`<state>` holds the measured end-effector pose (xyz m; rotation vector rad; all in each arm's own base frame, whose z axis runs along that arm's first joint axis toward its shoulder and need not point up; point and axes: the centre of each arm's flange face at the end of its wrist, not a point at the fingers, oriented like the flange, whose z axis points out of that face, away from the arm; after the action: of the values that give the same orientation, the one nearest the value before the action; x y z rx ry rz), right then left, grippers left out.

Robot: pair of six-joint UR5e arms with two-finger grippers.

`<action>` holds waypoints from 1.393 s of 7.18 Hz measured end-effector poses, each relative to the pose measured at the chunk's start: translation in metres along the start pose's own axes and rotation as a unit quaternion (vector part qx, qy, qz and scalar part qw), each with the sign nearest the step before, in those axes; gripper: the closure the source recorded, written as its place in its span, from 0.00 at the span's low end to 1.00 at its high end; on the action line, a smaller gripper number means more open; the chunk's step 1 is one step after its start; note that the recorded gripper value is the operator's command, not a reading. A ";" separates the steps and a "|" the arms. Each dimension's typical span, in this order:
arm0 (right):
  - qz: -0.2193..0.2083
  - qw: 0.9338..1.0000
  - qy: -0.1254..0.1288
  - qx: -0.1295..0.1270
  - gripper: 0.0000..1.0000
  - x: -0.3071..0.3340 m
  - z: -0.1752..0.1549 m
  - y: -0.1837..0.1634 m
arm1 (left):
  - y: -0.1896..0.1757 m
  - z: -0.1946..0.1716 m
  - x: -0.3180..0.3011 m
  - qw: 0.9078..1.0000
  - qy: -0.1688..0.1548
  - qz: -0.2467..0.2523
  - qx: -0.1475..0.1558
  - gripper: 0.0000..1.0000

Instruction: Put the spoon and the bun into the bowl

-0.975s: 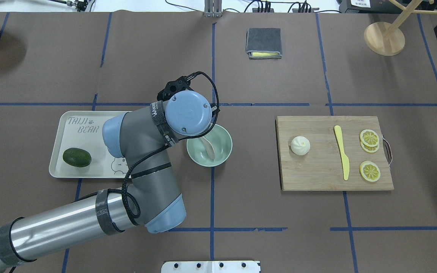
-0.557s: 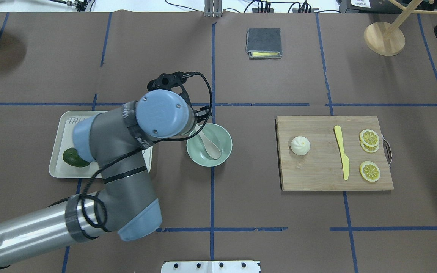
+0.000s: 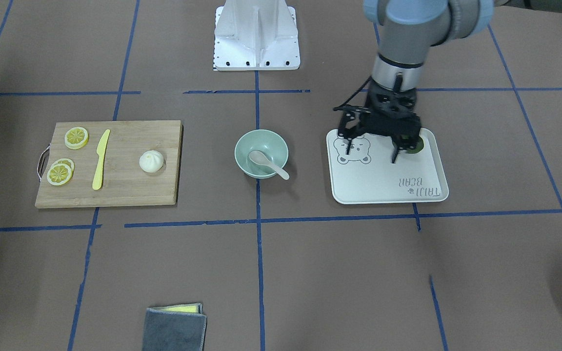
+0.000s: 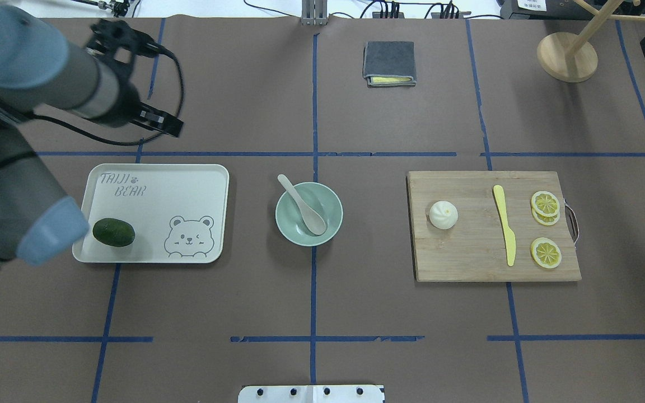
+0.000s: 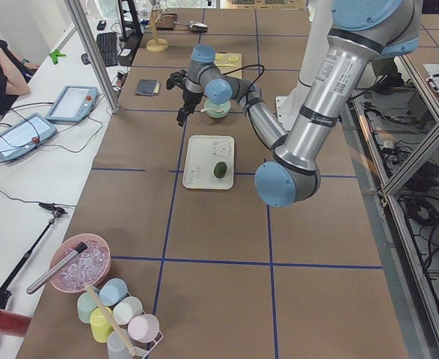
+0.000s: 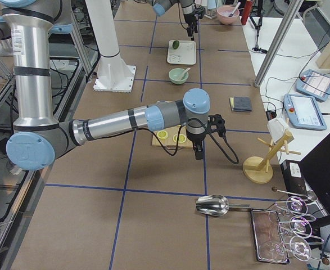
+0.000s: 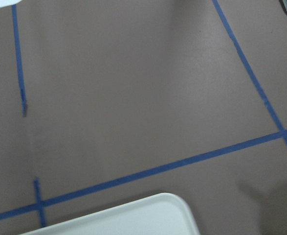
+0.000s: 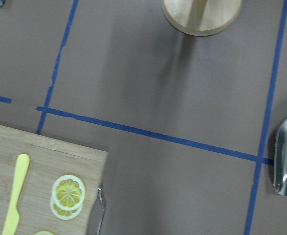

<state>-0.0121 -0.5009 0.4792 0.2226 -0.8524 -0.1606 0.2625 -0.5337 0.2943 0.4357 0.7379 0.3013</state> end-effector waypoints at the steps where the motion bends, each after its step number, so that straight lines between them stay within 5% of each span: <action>1: -0.017 1.000 -0.011 -0.003 0.00 -0.037 0.006 -0.011 | 0.017 -0.003 -0.090 0.999 -0.001 0.019 -0.029 0.00; 3: -0.021 0.999 -0.033 -0.015 0.00 -0.134 0.026 -0.023 | 0.088 -0.004 -0.253 0.997 0.000 -0.018 -0.079 0.00; 5: 0.003 0.999 -0.028 -0.016 0.00 -0.233 0.052 -0.016 | 0.170 -0.009 -0.335 0.992 0.002 -0.074 -0.104 0.00; 7: 0.026 1.000 -0.010 -0.007 0.00 -0.300 0.093 0.006 | 0.229 -0.016 -0.370 0.985 0.011 -0.128 -0.113 0.00; 10: 0.018 1.000 0.017 0.018 0.00 -0.339 0.173 0.028 | 0.238 -0.018 -0.372 0.984 0.021 -0.139 -0.112 0.00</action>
<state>-0.3619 -0.4187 0.3504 0.2423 -0.8263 -0.1081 -0.0383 -0.4750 0.6132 0.1101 0.7847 0.1295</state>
